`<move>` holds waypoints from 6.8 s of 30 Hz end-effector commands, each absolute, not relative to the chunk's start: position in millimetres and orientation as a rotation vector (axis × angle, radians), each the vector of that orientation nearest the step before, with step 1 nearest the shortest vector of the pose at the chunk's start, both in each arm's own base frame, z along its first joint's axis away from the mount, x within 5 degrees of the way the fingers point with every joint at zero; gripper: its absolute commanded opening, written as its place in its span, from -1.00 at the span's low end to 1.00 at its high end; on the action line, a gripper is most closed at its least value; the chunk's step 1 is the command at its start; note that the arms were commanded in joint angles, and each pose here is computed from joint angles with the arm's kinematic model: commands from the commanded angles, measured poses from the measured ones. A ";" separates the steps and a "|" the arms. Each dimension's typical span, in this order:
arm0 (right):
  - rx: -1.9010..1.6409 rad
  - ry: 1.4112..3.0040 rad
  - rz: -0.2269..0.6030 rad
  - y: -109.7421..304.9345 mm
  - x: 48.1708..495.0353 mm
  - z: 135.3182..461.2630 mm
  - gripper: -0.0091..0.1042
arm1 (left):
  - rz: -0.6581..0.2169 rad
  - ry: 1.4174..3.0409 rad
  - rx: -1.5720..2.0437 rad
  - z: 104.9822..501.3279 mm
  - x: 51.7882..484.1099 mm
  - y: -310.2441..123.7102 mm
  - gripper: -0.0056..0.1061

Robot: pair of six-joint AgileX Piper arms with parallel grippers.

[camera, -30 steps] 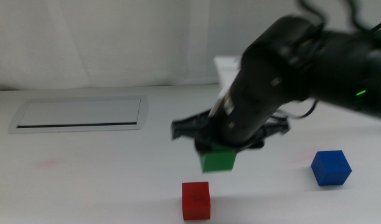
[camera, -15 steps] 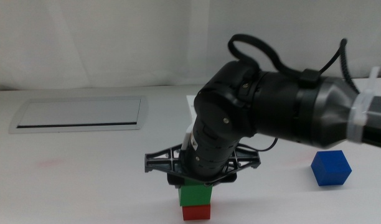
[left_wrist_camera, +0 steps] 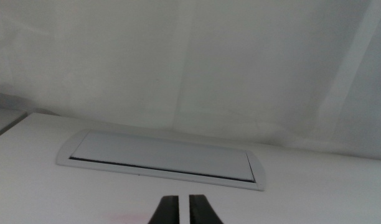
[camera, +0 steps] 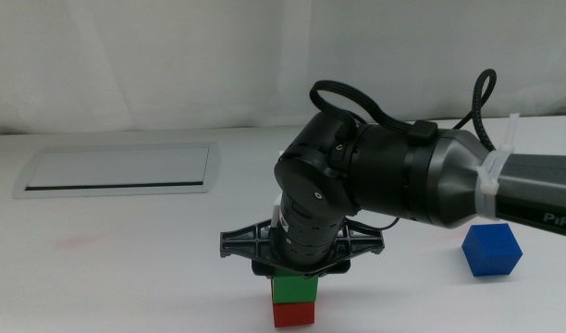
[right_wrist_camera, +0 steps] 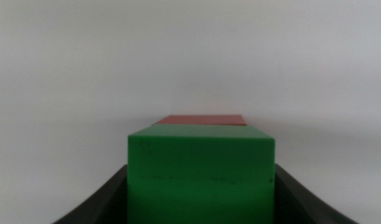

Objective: Stack red cubes first, then green, then blue cubes in a specific spot.

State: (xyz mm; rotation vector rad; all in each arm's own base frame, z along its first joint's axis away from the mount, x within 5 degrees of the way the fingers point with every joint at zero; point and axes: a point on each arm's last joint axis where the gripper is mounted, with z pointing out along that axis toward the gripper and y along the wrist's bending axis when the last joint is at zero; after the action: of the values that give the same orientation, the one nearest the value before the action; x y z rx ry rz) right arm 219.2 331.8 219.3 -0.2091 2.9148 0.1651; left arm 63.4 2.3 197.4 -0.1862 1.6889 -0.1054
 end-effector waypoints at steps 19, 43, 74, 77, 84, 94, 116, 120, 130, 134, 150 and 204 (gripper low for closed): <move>-0.315 2.952 0.185 344.7 210.0 202.8 -0.36 | -0.108 1.726 -0.185 184.3 63.3 1.9 -0.95; -0.538 2.704 0.214 319.7 207.2 280.2 0.67 | -0.108 1.726 -0.185 184.3 63.3 1.9 -0.95; -0.071 2.728 0.019 70.0 203.5 314.8 0.67 | -0.103 1.719 -0.178 185.0 63.4 1.9 -0.95; -0.098 2.728 0.011 73.7 212.8 303.8 0.67 | -0.100 1.717 -0.175 185.2 63.4 1.9 -0.95; -0.145 2.794 -0.025 84.5 238.7 272.0 0.67 | -0.097 1.717 -0.171 185.2 63.4 1.9 -0.95; -0.171 2.881 -0.049 96.7 265.3 224.5 0.67 | -0.089 1.718 -0.162 185.2 63.4 1.9 -0.95; -0.167 2.904 -0.014 82.1 287.6 169.1 0.62 | -0.086 1.718 -0.158 185.2 63.4 1.9 -0.95; -0.170 2.902 -0.010 83.4 291.3 161.2 0.58 | -0.086 1.716 -0.158 185.3 63.4 2.0 -0.95; -0.189 2.887 -0.009 84.5 295.3 155.0 0.06 | -0.076 1.717 -0.147 185.3 63.4 2.0 -0.95; -0.210 2.902 -0.031 84.2 296.9 148.0 -0.59 | -0.076 1.717 -0.147 185.3 63.4 2.0 -0.95; -0.311 2.703 0.012 117.5 304.1 272.9 -0.88 | -0.076 1.717 -0.147 185.3 63.4 2.0 -0.95; -0.619 2.894 -0.002 347.1 205.9 264.2 -0.88 | -0.075 1.717 -0.145 185.3 63.4 2.0 -0.95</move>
State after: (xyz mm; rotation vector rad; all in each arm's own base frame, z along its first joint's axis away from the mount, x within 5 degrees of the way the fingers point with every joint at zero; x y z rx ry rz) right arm 209.0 351.5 264.6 -0.6160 2.8524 0.0994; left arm 63.4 2.3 197.3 -0.1450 1.6940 -0.0683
